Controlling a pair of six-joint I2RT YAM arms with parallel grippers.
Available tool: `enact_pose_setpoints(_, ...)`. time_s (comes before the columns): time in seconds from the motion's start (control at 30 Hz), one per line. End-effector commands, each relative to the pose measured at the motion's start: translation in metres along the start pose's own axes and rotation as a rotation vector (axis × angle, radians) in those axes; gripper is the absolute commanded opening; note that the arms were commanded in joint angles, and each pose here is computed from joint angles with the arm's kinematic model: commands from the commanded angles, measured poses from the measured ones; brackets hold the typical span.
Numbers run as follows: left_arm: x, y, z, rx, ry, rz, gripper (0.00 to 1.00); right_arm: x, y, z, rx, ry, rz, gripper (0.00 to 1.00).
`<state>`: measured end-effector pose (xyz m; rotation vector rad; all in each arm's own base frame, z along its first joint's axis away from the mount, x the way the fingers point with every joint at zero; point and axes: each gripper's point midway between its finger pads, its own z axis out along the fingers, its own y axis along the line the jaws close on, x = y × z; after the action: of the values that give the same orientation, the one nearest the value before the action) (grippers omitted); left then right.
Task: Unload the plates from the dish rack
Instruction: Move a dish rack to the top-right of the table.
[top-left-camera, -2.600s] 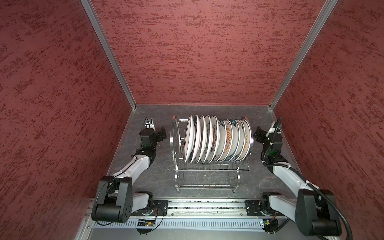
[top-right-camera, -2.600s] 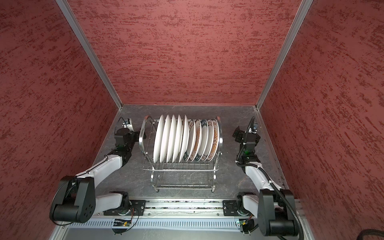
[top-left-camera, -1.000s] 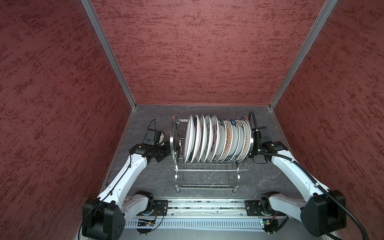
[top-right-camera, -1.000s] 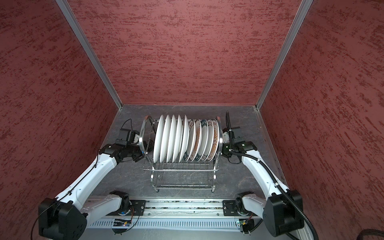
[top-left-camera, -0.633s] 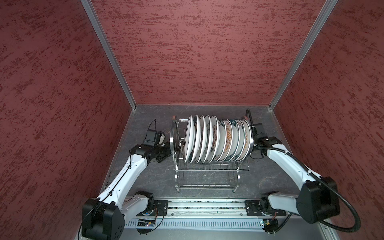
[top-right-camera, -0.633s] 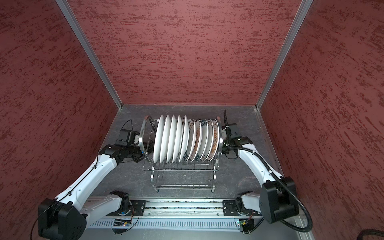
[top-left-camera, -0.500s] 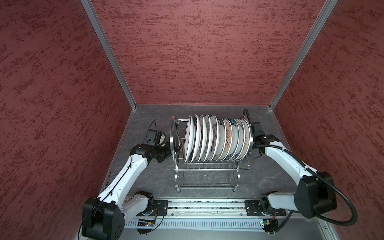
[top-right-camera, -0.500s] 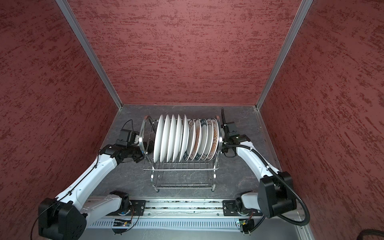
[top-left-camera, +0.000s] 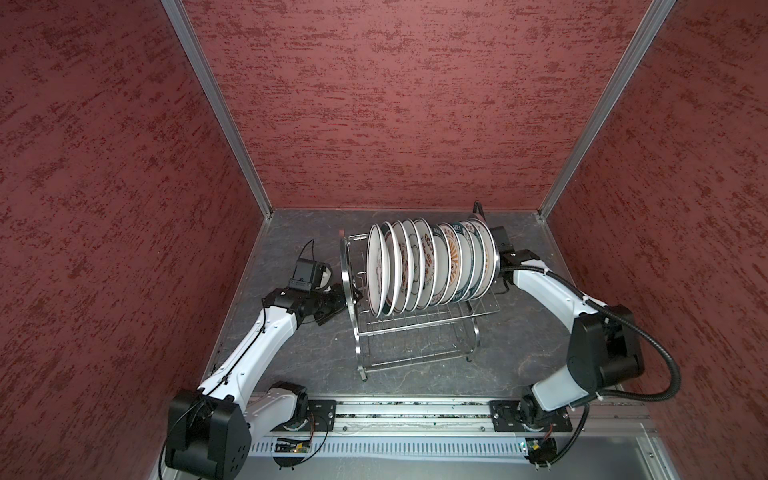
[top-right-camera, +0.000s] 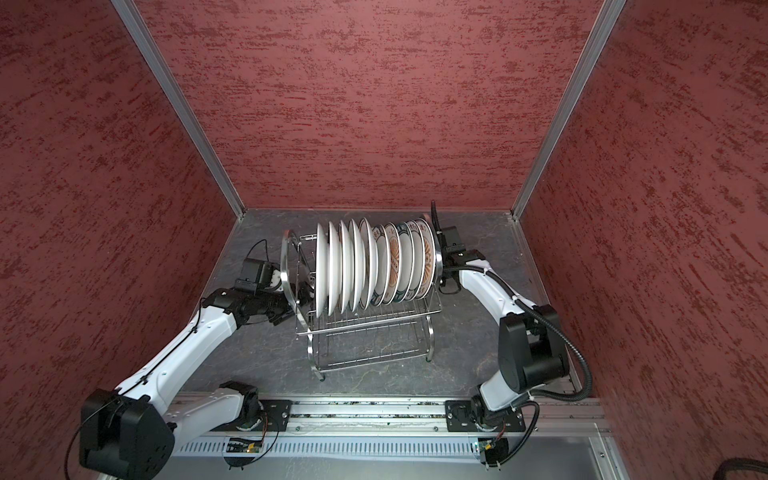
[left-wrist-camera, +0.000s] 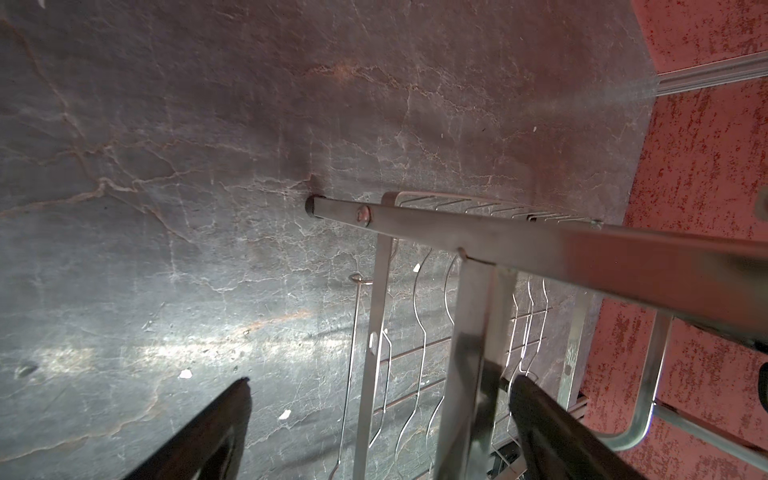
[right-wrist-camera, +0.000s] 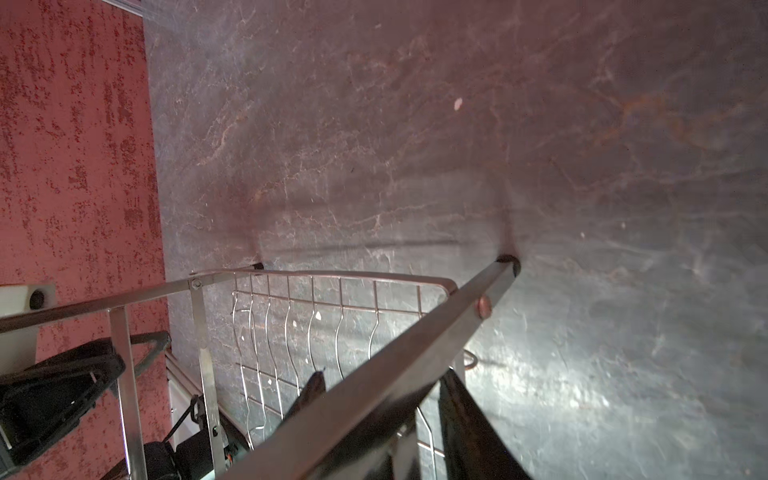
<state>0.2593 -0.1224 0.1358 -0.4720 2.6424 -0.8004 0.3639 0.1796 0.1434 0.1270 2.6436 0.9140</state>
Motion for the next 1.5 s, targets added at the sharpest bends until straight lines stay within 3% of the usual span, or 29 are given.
enact_pose_setpoints(0.0, -0.003, 0.002, 0.003, 0.001, -0.013, -0.005, 0.97, -0.048, 0.025, 0.001, -0.062, -0.119, -0.088, 0.45)
enact_pose_setpoints(0.37, -0.027, 0.009, 0.009, -0.014, -0.049, -0.042, 0.97, -0.109, 0.053, 0.034, -0.133, -0.143, -0.162, 0.45)
enact_pose_setpoints(0.97, -0.058, 0.024, 0.004, -0.054, -0.123, -0.088, 0.98, -0.145, 0.102, 0.086, -0.278, -0.124, -0.311, 0.51)
enact_pose_setpoints(1.23, -0.058, 0.036, -0.009, -0.066, -0.164, -0.119, 0.99, -0.151, 0.075, 0.080, -0.132, -0.158, -0.282, 0.73)
enact_pose_setpoints(1.47, -0.059, 0.044, -0.020, -0.077, -0.196, -0.134, 0.99, -0.150, 0.044, 0.053, -0.093, -0.206, -0.207, 0.77)
